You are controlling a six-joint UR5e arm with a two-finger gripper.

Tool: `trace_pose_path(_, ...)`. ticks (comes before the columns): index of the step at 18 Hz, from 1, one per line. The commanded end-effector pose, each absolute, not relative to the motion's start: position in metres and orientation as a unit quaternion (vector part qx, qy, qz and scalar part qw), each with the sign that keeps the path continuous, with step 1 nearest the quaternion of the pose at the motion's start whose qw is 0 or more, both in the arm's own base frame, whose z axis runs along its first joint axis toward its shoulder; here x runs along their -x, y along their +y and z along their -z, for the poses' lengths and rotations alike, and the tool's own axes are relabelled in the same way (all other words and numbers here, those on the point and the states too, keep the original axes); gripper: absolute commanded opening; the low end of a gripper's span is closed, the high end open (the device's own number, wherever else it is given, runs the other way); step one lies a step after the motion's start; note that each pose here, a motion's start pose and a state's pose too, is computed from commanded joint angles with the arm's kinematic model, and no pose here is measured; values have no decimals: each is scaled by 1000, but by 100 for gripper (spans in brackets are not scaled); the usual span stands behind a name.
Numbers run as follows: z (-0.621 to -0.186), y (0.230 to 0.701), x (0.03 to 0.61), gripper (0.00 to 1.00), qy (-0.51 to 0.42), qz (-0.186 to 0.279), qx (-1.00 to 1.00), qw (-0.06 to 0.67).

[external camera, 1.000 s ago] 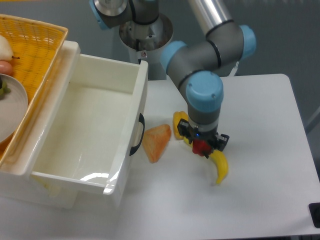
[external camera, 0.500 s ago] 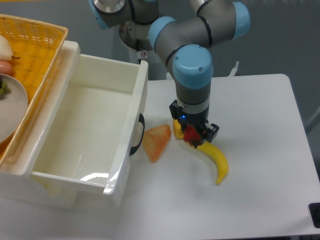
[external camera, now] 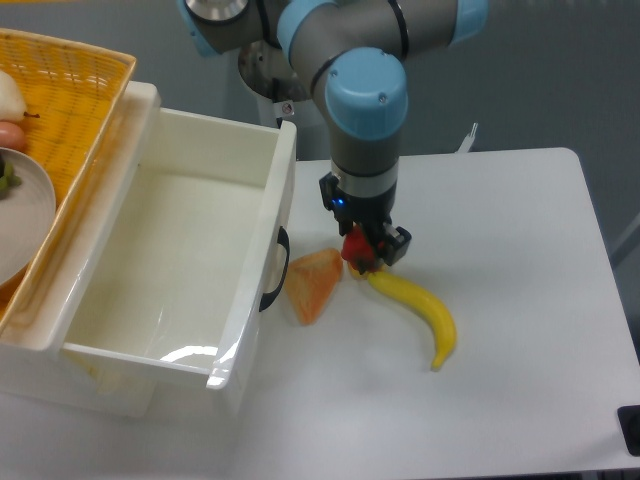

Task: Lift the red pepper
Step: 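Lift the red pepper up off the table toward the bin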

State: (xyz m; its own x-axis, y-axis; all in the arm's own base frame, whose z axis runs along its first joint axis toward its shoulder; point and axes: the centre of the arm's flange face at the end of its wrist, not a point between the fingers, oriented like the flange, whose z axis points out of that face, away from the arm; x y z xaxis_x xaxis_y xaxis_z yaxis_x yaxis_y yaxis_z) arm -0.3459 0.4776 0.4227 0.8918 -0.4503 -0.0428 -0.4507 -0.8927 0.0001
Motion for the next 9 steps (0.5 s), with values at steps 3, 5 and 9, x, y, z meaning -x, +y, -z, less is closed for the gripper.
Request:
trace_pose_path(3,-418,475,347,51,230,-13,973,0)
trace_pose_path(5,-418,474,347,51,230,-13,973,-1)
trace_pose_path(9,-416,471,347,51,273,-6,962,-8)
